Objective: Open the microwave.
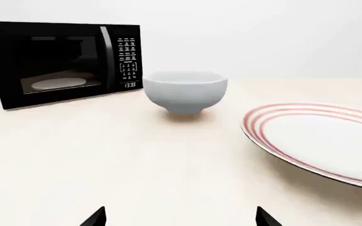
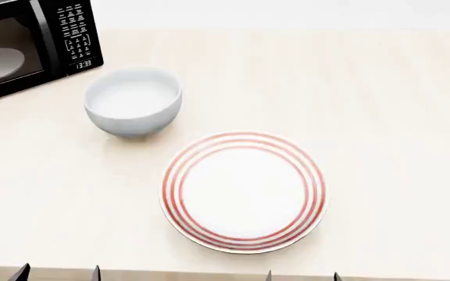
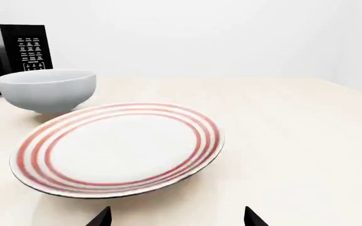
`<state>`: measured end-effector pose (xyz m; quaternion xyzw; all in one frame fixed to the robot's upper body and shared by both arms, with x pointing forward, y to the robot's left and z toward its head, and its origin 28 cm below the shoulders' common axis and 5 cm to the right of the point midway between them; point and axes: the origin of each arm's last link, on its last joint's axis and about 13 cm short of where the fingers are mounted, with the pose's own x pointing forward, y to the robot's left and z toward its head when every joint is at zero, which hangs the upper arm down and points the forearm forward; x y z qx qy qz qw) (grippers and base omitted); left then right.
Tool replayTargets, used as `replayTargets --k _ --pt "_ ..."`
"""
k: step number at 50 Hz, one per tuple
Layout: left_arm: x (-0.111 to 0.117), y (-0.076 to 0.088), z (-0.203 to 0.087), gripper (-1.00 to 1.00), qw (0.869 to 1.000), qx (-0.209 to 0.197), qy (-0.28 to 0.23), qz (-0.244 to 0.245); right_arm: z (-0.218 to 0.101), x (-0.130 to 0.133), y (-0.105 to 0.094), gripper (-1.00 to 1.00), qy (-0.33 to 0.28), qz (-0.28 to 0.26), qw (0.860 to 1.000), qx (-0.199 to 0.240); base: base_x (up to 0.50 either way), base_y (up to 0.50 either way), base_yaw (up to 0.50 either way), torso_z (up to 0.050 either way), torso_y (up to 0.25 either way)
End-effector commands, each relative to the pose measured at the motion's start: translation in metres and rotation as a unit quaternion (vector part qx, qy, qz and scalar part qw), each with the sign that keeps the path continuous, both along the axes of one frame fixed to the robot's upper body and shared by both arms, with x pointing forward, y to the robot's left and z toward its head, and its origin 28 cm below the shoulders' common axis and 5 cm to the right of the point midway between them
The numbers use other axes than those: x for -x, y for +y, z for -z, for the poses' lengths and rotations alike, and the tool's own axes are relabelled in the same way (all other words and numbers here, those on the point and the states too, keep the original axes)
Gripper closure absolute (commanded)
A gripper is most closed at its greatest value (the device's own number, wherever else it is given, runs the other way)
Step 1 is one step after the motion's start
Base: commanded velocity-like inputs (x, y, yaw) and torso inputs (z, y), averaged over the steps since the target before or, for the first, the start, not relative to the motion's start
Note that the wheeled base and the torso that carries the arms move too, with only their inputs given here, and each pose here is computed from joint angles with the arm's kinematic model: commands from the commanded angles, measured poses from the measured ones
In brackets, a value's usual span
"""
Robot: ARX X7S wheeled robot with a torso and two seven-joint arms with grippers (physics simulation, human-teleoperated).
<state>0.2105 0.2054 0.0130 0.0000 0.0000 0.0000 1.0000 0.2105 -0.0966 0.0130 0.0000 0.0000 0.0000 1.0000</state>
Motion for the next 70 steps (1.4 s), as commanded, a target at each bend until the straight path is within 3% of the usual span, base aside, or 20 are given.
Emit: replayTargets --k 1,9,24,70 --pt "0.002 0.000 -0.002 -1.00 1.000 -0.018 -0.015 0.000 0.000 0.001 0.000 -1.00 0.003 0.004 1.000 0.003 0.00 0.00 0.00 0.000 0.000" --pt "0.004 0.001 -0.007 -1.00 0.999 -0.013 -0.031 0.005 -0.010 0.004 0.000 -1.00 -0.044 0.004 0.999 0.003 0.00 0.00 0.00 0.000 0.000" --pt "0.004 0.001 -0.008 -1.00 0.999 -0.011 -0.040 0.009 -0.013 0.007 0.002 -1.00 -0.068 -0.008 0.997 0.021 0.02 0.06 0.00 0.000 0.000" --pt "0.004 -0.001 -0.005 -1.00 0.999 -0.018 -0.037 0.014 -0.011 0.007 0.003 -1.00 -0.069 -0.021 0.997 0.020 0.16 0.44 0.00 0.000 0.000"
